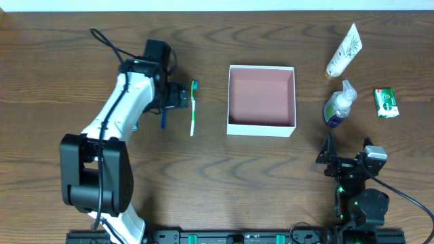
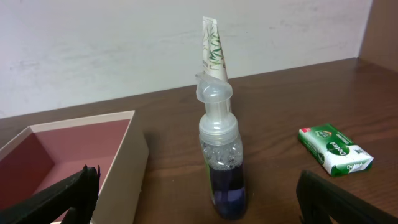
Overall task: Pack container
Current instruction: 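Move the left gripper over the Colgate toothpaste tube, then lower the left gripper and grasp the toothpaste tube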
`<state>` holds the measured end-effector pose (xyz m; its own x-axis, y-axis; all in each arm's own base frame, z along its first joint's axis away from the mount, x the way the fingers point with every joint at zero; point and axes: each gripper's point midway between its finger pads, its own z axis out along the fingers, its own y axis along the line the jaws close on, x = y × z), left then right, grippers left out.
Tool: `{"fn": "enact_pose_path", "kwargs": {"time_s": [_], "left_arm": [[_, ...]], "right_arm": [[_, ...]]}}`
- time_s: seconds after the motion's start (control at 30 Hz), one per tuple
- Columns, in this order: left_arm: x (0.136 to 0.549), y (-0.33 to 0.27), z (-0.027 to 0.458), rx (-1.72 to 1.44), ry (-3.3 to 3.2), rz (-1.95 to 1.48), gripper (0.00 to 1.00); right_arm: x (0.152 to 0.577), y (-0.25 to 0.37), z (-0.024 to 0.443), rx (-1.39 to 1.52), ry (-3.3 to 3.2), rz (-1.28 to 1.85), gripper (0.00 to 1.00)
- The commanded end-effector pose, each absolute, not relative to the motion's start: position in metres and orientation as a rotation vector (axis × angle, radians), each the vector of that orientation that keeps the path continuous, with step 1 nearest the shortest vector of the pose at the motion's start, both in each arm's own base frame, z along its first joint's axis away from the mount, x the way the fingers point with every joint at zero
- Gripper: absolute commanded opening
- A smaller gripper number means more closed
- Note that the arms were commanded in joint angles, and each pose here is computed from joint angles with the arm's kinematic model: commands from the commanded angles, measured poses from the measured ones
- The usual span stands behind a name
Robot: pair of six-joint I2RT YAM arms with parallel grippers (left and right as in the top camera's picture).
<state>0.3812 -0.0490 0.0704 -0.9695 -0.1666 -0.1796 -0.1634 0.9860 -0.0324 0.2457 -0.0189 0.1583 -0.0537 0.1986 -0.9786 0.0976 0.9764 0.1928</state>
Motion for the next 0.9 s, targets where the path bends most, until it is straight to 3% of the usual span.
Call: {"fn": "enact_pose_path", "kwargs": {"time_s": [0.0, 0.5, 0.87], "left_arm": [[0.388, -0.017, 0.074, -0.34, 2.924, 0.04, 0.98], [0.392, 0.024, 0.049, -0.254, 2.972, 0.081, 0.98], [0.392, 0.065, 0.02, -0.409, 2.992, 0.098, 0.98]], "right_arm": [[0.245, -0.021, 0.157, 0.223, 1.629, 0.068, 0.99], [0.245, -0.021, 0.157, 0.223, 1.629, 0.068, 0.99], [0.245, -0.021, 0.157, 0.223, 1.629, 0.068, 0.99]]}}
